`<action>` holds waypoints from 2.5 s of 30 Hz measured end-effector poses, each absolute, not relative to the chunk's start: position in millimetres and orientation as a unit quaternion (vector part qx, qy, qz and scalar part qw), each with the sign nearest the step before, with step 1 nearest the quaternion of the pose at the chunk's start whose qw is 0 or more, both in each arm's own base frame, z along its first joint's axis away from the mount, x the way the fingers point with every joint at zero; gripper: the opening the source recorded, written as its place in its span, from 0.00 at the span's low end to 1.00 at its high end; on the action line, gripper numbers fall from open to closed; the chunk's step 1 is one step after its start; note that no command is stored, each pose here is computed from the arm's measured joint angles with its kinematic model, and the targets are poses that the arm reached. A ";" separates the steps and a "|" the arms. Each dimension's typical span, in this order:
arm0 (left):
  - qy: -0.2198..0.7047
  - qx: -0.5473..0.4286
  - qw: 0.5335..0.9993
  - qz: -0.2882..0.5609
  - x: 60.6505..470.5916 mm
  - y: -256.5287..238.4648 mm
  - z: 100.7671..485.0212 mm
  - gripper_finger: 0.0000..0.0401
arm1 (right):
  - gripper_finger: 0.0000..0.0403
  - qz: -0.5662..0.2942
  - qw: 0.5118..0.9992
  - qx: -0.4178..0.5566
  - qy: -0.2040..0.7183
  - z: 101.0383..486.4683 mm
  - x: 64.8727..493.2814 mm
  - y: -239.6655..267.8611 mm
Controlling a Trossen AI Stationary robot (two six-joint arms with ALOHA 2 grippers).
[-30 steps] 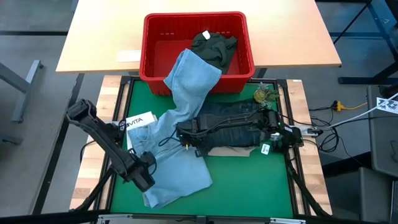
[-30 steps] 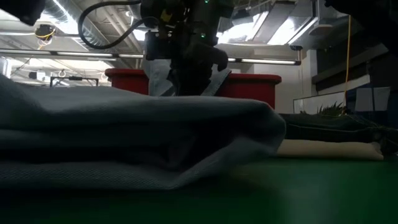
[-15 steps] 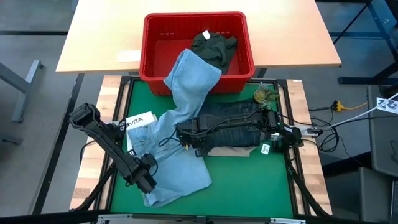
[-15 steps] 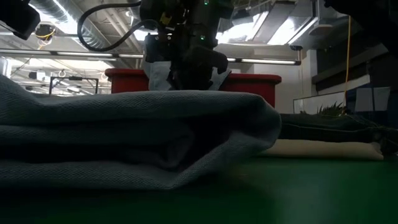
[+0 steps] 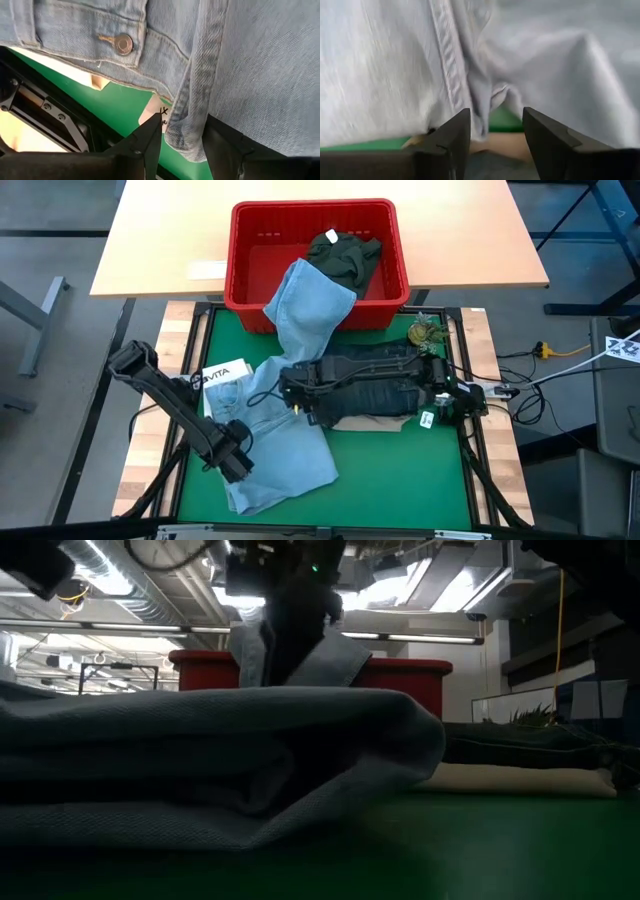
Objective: Fold Laundry from Bin
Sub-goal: Fold the light blue jeans
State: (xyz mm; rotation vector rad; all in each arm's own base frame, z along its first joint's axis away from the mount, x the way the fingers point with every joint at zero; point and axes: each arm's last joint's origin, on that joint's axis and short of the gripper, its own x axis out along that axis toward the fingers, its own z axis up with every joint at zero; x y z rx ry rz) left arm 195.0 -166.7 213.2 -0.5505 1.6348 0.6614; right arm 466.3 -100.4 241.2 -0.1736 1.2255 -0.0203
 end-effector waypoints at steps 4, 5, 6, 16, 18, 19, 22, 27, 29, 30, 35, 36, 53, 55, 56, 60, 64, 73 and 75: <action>0.679 -0.259 0.619 0.297 192.7 -161.9 222.9 0.32 | 0.45 -0.016 0.831 -0.079 0.550 252.5 470.0 -100.7; 0.672 -0.264 0.623 0.301 191.8 -161.0 225.2 0.32 | 0.45 -0.012 0.832 -0.068 0.550 252.1 470.1 -99.1; 0.666 -0.270 0.625 0.304 191.1 -160.2 227.2 0.32 | 0.45 -0.003 0.833 -0.057 0.551 251.2 470.2 -96.9; 0.596 -0.306 0.677 0.305 189.0 -153.5 244.2 0.32 | 0.45 0.053 0.843 -0.077 0.530 251.7 480.2 -56.5; 0.581 -0.307 0.690 0.303 190.5 -154.3 244.9 0.32 | 0.45 0.048 0.848 -0.085 0.521 246.8 485.8 -53.2; 0.575 -0.309 0.695 0.301 191.1 -154.9 245.2 0.32 | 0.45 0.043 0.848 -0.090 0.521 242.4 488.5 -53.1; 0.564 -0.306 0.706 0.301 192.3 -156.3 244.5 0.32 | 0.45 0.016 0.847 -0.106 0.520 227.1 497.3 -56.1; 0.547 -0.281 0.720 0.320 196.3 -161.2 235.0 0.32 | 0.45 -0.025 0.840 -0.118 0.529 205.3 504.7 -71.0; 0.550 -0.270 0.719 0.329 198.6 -163.0 229.1 0.32 | 0.45 -0.038 0.836 -0.121 0.533 198.3 506.3 -76.8; 0.551 -0.265 0.718 0.333 199.8 -163.8 226.3 0.32 | 0.45 -0.045 0.836 -0.122 0.532 197.6 506.5 -80.2; 0.562 -0.240 0.708 0.354 205.4 -167.4 210.8 0.32 | 0.45 -0.060 0.833 -0.119 0.537 194.0 505.3 -92.2; 0.565 -0.232 0.705 0.360 205.6 -167.6 207.9 0.32 | 0.45 -0.062 0.831 -0.120 0.540 192.4 505.1 -92.7; 0.579 -0.227 0.687 0.376 200.3 -166.0 217.4 0.32 | 0.44 -0.002 0.825 -0.123 0.552 228.4 489.3 -58.5; 0.573 -0.243 0.696 0.359 200.5 -167.3 229.7 0.32 | 0.44 0.005 0.822 -0.121 0.556 231.3 487.7 -45.6; 0.570 -0.254 0.700 0.346 200.4 -169.6 235.4 0.32 | 0.44 0.010 0.821 -0.123 0.558 231.7 487.4 -38.9; 0.555 -0.302 0.722 0.282 203.2 -187.9 247.4 0.32 | 0.44 0.030 0.812 -0.130 0.569 230.5 485.6 -11.1; 0.534 -0.348 0.741 0.211 205.5 -210.7 249.8 0.32 | 0.44 0.046 0.811 -0.143 0.565 230.5 485.8 13.4; 0.538 -0.367 0.731 0.204 202.2 -247.0 222.5 0.32 | 0.44 0.046 0.808 -0.131 0.572 200.3 485.7 39.8; 0.563 -0.366 0.716 0.190 202.3 -256.9 212.2 0.32 | 0.45 0.047 0.804 -0.130 0.578 189.3 483.9 39.8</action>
